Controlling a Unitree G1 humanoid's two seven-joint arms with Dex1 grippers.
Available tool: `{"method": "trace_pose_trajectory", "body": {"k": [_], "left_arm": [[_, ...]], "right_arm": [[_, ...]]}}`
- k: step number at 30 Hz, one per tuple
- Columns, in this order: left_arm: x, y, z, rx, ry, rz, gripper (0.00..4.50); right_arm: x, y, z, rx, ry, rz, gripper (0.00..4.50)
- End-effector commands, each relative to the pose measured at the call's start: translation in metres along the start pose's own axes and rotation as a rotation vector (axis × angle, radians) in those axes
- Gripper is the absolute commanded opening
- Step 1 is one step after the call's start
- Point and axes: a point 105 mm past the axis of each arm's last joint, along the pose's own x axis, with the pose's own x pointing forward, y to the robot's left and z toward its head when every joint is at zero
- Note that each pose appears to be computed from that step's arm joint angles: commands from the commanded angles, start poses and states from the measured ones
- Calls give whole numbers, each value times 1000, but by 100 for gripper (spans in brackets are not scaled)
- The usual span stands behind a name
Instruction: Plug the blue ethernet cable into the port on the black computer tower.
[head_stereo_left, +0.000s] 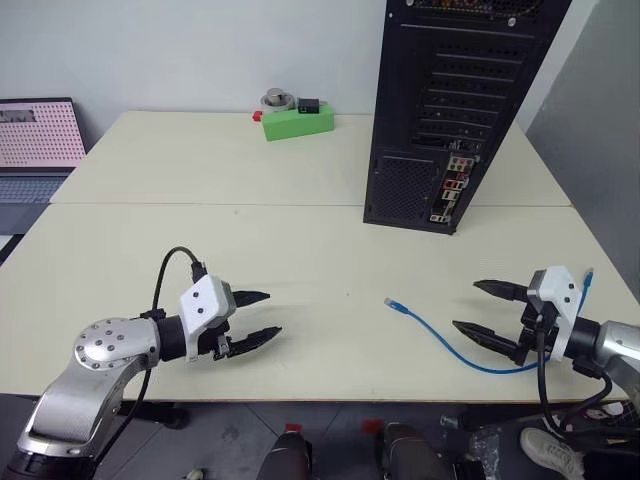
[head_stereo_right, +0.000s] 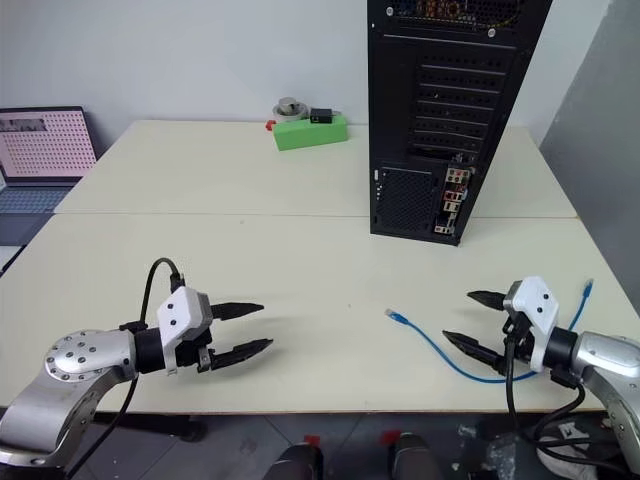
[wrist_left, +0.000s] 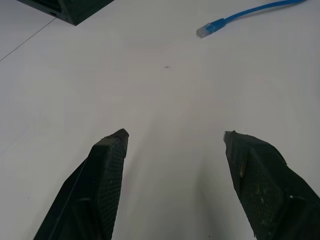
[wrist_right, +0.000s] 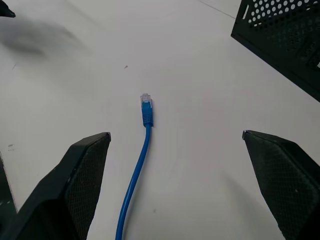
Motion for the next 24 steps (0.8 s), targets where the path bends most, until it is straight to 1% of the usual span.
{"method": "trace_pose_trajectory", "body": {"k": [1, 5, 9, 15, 19, 21, 24], "left_arm": [[8, -13, 10, 27, -16, -72, 326], [17, -19, 20, 21, -59, -131, 326], [24, -22, 24, 27, -80, -187, 326], [32, -21, 25, 55, -101, -242, 326], [34, -19, 27, 69, -111, -247, 326], [36, -19, 27, 84, -114, -247, 326], [38, -19, 27, 91, -118, -249, 326]], "right_arm": [[4, 13, 9, -26, -2, 32, 449], [13, 22, 2, -8, 17, 35, 449], [28, 28, -10, 4, 42, 40, 449], [62, 27, -30, 31, 49, 10, 449], [75, 29, -35, 69, 32, -13, 449], [78, 29, -41, 62, 45, -24, 449], [80, 28, -43, 65, 52, -38, 392]]}}
